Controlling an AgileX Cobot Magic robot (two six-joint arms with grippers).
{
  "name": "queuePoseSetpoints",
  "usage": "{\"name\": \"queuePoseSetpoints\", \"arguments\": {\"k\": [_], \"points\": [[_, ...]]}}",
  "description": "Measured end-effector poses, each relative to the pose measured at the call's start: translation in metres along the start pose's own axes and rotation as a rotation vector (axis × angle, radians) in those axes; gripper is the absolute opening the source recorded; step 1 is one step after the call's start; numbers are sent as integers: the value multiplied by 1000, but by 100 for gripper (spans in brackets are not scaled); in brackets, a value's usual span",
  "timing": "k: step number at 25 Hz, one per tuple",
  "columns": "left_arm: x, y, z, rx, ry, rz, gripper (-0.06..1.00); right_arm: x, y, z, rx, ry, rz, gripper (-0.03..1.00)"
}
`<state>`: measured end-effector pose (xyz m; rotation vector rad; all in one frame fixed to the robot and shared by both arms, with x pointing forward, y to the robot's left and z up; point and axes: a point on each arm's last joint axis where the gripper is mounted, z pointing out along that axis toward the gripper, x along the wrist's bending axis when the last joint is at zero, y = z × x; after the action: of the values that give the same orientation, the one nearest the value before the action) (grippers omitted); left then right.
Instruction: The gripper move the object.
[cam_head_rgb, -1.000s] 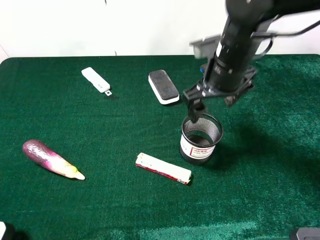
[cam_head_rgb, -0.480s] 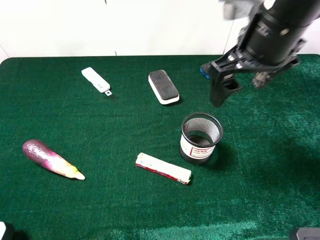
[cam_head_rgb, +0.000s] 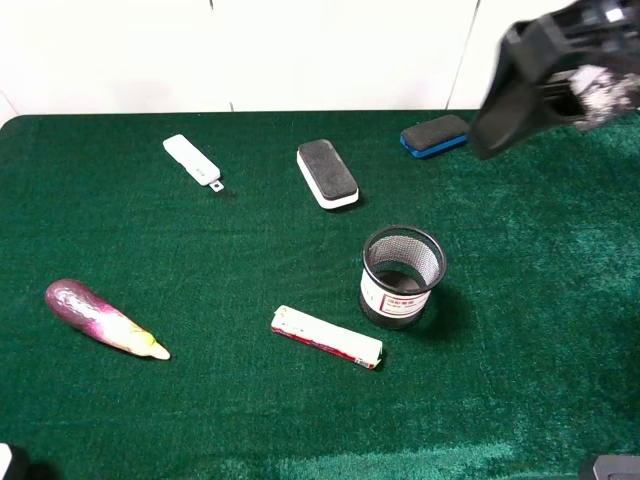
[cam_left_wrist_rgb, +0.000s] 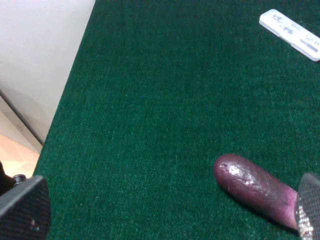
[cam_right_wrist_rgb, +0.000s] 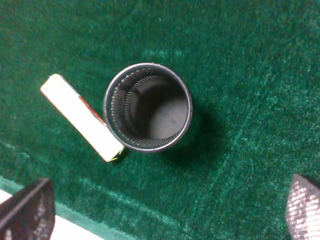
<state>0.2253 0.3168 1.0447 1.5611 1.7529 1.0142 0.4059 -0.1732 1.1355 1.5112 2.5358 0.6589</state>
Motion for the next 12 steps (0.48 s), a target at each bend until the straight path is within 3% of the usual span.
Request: {"name": "queuePoseSetpoints", "arguments": {"k": [12], "points": [[0, 0, 0, 0, 0, 0, 99, -9, -79, -35, -136, 7, -13, 69]]}}
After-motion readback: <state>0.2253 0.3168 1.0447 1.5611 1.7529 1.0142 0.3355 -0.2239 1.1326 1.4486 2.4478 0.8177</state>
